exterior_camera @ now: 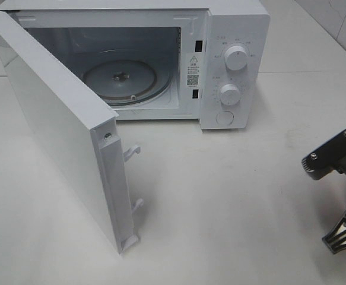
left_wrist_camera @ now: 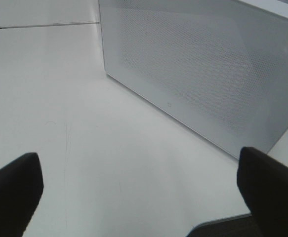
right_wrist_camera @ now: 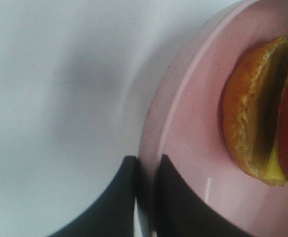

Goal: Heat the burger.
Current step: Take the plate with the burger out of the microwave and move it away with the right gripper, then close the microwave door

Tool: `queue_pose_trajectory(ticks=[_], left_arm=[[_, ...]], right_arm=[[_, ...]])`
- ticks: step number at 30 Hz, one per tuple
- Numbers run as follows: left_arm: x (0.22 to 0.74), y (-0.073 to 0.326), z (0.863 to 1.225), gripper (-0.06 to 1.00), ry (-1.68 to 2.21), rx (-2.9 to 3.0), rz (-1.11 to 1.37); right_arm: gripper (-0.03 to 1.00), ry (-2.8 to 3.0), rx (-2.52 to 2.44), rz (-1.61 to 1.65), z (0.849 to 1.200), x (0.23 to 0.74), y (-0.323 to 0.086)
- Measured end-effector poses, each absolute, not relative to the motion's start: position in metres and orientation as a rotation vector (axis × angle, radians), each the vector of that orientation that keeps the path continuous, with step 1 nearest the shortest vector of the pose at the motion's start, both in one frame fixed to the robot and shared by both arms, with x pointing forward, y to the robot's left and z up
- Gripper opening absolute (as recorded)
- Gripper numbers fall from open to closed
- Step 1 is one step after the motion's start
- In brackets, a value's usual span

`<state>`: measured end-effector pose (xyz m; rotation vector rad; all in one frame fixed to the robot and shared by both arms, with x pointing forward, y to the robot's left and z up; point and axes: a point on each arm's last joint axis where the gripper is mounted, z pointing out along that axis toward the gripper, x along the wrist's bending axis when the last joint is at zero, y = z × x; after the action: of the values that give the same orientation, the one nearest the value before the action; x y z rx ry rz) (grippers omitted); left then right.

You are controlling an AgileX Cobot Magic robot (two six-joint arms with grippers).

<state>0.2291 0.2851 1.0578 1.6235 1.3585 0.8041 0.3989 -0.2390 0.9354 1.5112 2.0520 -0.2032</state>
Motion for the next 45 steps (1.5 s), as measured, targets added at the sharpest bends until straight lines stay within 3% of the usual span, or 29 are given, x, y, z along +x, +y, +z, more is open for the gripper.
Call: queue_pose_trajectory(ticks=[14,23,27,33,36,45], left_arm=[[0.229,0.285,1.058,0.99,1.359,1.624,0.804],[0.229,0.285,1.058,0.99,1.359,1.624,0.804],[0.229,0.285,1.058,0.99,1.359,1.624,0.804],[0.229,0.285,1.058,0.99,1.359,1.624,0.804],[0.229,0.285,1.058,0.99,1.359,1.624,0.804],[0.229,0.285,1.058,0.99,1.359,1.624,0.804]], right_arm=[[0.08,1.884,1.642,-0.296,0.886,0.415,-0.232],[0.09,1.846,1.672,-0.280,0.874,0.418,-0.231],[0.16,1.832,1.659,-0.278,0.874,0.420,-0.231],[0.39,1.844,1.636,-0.289,0.877,0.419,-0.232],[0.45,1.849,1.628,-0.247,0.886,0.420,-0.232],[0.48,1.867,1.636,-0.088,0.921,0.414,-0.233]])
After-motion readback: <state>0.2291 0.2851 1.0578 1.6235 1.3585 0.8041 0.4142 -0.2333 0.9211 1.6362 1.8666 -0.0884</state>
